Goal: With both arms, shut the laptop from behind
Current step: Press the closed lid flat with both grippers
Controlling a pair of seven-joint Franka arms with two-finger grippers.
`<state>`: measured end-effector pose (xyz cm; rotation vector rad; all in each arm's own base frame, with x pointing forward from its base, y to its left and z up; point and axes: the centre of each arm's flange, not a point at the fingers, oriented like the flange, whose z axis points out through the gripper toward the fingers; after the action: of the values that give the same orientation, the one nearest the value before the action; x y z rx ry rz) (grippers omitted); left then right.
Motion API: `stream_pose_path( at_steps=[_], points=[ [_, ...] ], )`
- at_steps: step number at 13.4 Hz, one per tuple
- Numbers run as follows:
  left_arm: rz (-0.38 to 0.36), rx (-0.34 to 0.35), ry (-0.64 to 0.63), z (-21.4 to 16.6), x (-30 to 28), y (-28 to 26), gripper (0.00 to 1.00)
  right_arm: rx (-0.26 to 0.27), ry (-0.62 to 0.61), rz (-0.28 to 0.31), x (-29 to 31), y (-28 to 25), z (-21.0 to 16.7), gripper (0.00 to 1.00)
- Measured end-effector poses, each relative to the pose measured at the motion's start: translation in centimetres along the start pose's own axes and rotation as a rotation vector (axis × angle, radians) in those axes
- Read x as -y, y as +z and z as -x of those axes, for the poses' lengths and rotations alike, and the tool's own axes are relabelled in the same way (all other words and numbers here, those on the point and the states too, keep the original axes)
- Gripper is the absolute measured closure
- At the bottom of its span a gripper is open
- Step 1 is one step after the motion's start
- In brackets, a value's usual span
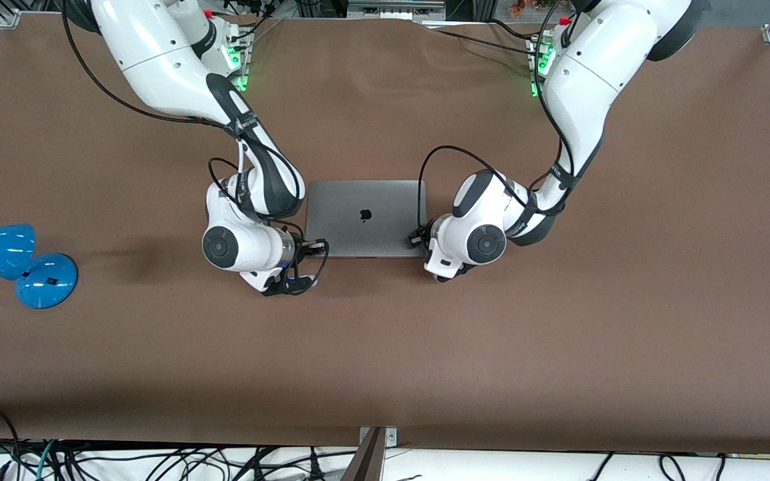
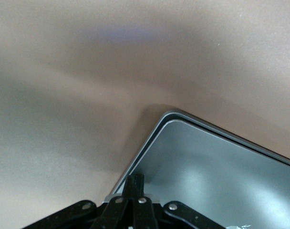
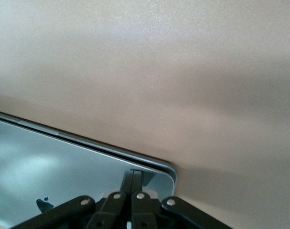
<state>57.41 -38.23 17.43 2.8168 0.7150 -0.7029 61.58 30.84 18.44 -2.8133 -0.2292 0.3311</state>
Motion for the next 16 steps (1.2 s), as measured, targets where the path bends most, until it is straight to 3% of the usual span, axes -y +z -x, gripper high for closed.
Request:
stream_pose_path(
  at_steps=[4,8,10,13,16],
  points=[
    [-0.003,-0.007,0.004,-0.1,0.0,0.2,0.99,0.0,0.001,0.0,-0.1,0.2,-0.1,0.96],
    [-0.003,-0.007,0.004,-0.1,0.0,0.2,0.99,-0.006,-0.01,-0.006,1.1,-0.8,-0.3,0.88],
    [0.003,-0.014,0.004,-0.3,-0.1,-0.2,0.84,-0.01,-0.031,-0.009,2.5,-2.4,-0.3,0.72],
    [0.031,-0.038,0.007,-0.4,-0.5,-3.0,0.54,-0.046,-0.078,0.014,4.2,-6.9,0.4,0.41],
    [0.009,-0.093,0.04,1.2,0.0,-9.3,0.23,-0.04,-0.132,0.096,5.1,-12.7,2.1,0.08]
  ],
)
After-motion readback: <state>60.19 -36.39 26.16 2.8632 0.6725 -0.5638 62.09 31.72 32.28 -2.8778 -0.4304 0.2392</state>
